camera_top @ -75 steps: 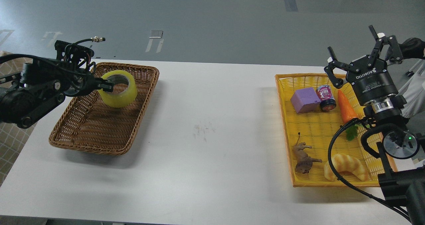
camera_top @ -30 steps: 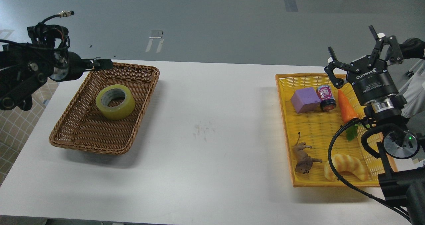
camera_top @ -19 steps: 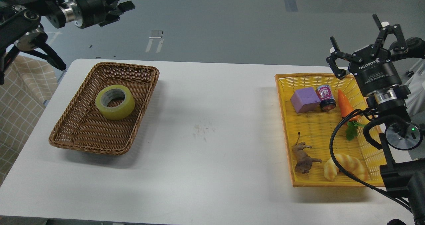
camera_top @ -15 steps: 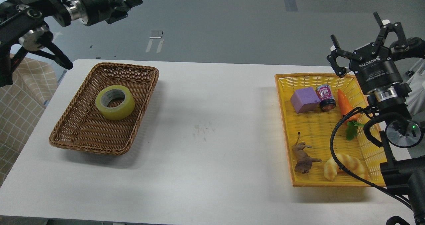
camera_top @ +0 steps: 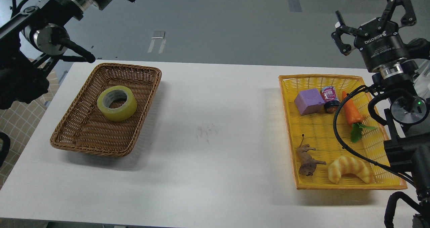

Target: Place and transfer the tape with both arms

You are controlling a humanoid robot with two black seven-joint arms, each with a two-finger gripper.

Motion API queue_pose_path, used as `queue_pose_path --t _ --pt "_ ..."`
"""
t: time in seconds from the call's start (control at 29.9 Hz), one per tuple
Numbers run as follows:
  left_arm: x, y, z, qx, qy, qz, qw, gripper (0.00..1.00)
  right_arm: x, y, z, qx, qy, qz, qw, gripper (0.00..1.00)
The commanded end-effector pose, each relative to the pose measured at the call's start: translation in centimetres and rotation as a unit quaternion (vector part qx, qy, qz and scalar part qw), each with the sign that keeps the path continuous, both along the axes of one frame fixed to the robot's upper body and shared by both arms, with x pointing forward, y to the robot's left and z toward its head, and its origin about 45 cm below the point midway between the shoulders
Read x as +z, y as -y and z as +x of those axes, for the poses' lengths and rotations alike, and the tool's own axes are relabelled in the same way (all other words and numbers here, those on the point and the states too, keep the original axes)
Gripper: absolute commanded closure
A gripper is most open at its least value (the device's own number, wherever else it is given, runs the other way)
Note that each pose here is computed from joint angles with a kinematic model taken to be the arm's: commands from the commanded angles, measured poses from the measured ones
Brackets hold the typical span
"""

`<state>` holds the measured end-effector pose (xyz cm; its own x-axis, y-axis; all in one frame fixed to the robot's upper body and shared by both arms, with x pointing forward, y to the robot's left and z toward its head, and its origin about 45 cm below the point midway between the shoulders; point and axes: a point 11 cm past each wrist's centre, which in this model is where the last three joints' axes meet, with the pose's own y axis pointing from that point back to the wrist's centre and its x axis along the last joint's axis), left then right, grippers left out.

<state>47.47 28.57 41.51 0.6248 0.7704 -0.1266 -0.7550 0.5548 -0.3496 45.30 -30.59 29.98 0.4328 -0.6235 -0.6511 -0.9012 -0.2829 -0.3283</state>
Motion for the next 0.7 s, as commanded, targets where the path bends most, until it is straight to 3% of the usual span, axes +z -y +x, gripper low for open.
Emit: queue_pose_path --t 0.0,0.27,0.67 --pt "-1.7 -0.3 -1.3 -0.006 -0.010 -0.050 0.999 0.02 0.1 -0.3 0.8 0.002 -0.006 -0.003 1.000 0.00" --pt "-5.5 -0.5 -3.1 -0.004 -0.040 -0.117 0.992 0.02 0.0 -2.6 1.2 0.032 -0.011 -0.027 0.999 0.00" --pt "-6.7 0.7 -4.5 -0.020 -0.044 -0.160 0.986 0.02 1.0 -3.5 1.4 0.043 -0.001 -0.035 0.998 0.00"
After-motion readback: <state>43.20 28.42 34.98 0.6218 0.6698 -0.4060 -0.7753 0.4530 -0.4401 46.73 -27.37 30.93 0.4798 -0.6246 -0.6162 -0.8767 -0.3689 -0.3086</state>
